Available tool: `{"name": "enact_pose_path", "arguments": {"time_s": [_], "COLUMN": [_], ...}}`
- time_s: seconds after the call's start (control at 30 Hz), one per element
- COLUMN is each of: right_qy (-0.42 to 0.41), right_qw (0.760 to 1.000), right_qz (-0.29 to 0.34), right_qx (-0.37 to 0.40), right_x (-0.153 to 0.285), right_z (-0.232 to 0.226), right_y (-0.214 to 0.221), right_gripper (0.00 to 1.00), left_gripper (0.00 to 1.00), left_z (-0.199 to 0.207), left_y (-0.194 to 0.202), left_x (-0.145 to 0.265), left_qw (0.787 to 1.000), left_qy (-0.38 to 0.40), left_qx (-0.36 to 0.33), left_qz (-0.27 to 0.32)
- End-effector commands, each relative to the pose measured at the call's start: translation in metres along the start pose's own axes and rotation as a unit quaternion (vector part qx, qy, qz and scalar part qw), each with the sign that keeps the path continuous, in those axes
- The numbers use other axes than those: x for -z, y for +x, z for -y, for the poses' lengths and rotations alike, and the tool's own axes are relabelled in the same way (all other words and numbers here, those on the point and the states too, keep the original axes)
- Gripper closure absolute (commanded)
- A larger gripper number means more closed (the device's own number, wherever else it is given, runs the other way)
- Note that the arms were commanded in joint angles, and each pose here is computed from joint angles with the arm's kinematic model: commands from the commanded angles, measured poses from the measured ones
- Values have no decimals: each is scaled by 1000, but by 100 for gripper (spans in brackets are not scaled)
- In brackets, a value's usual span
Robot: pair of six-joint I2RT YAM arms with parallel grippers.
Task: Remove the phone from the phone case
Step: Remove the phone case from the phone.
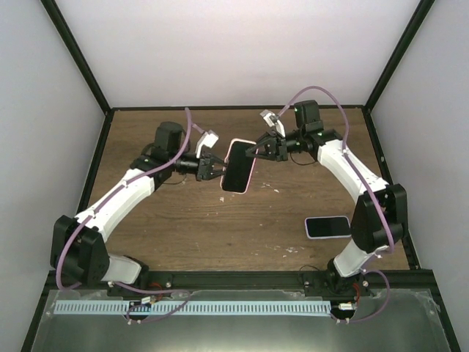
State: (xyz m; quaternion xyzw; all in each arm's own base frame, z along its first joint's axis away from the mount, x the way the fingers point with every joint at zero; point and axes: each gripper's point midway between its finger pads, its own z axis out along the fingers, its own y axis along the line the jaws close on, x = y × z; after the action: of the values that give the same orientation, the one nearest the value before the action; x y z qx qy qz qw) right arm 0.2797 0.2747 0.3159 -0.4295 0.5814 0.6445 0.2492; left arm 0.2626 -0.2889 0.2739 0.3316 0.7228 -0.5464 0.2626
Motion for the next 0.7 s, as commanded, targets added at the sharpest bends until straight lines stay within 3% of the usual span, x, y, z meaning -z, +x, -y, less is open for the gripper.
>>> {"name": "enact_pose_path", "arguments": {"time_s": [0.0,0.1,0.13,0.3,0.4,0.53,0.67], "right_qy": [-52,-24,-11,43,80,166,291], "right_qw": [998,999,1000,999,996,986,953], "right_qz": [-24,-23,-23,-6,1,6,17], "right_qx": [1,-8,-9,-25,-24,4,86], "right_x": [-31,-27,-25,-6,2,9,19], "right_z": [-13,2,8,37,50,66,72], "right_y": [5,2,1,-10,-17,-21,-34], "right_gripper": [85,75,67,59,47,45,44], "left_gripper": [93,100,100,100,100,100,100], "left_z": [12,3,0,-15,-24,-41,-64], "left_y": [-45,-40,-38,-34,-32,-31,-31], "left_x": [16,25,27,35,38,41,43], "left_qw": [997,997,997,994,990,983,970], "left_qy": [17,20,20,19,16,-1,-34], "left_qx": [-19,16,26,70,100,144,204], "left_qz": [72,74,75,88,96,111,126]}}
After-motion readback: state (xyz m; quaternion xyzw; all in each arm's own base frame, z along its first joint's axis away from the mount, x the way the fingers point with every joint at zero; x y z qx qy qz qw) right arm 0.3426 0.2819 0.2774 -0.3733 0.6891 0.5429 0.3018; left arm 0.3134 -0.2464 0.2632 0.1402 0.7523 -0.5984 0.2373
